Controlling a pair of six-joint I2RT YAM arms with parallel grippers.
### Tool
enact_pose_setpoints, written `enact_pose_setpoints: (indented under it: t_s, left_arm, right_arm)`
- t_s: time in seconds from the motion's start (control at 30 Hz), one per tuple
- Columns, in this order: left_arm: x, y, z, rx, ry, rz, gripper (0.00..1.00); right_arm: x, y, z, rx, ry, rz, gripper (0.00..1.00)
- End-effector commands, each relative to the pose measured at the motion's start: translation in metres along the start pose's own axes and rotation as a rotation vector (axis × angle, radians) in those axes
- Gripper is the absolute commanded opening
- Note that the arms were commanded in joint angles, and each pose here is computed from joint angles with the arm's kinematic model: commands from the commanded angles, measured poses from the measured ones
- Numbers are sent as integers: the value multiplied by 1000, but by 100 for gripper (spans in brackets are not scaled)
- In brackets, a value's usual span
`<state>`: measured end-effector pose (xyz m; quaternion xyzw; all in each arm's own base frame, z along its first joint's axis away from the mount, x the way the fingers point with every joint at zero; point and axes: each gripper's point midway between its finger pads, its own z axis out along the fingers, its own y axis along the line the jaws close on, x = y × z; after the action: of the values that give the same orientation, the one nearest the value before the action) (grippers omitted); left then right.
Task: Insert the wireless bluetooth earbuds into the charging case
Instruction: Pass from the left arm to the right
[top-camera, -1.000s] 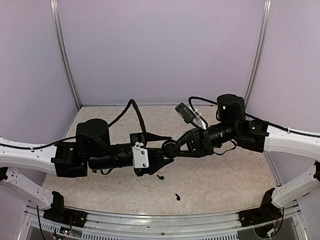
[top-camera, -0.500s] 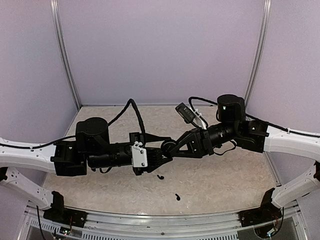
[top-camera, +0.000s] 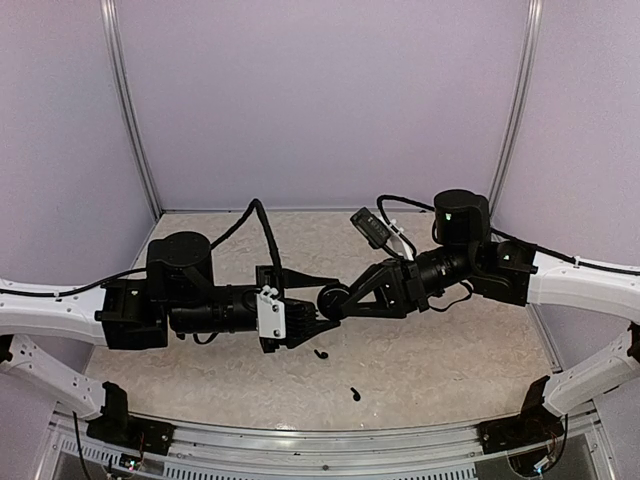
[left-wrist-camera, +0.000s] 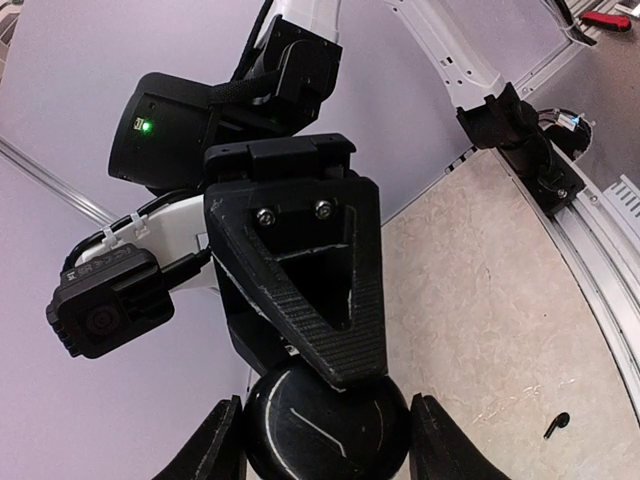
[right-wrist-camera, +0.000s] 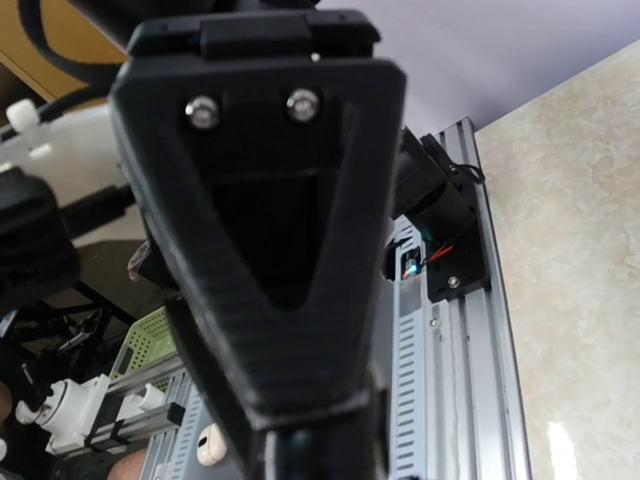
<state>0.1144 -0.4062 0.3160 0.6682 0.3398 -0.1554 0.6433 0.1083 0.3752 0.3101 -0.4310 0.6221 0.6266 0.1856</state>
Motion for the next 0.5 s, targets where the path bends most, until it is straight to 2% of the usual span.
enact_pose_setpoints:
  t_s: [0.0, 0.1, 0.17, 0.47]
  left_arm:
    - [-5, 0, -2, 14, -20, 12, 39]
    - [-5, 0, -2, 15, -19, 7, 38]
    - [-4, 0, -1, 15, -16, 9, 38]
    - [-1, 0, 1, 7, 1, 20, 38]
  right_arm:
    - [-4, 4, -1, -15, -6, -15, 33]
    - [-3, 4, -1, -19, -3, -10, 26]
    - [-2, 4, 0, -21, 2, -4, 25]
    - [2, 2, 2, -39, 22, 11, 33]
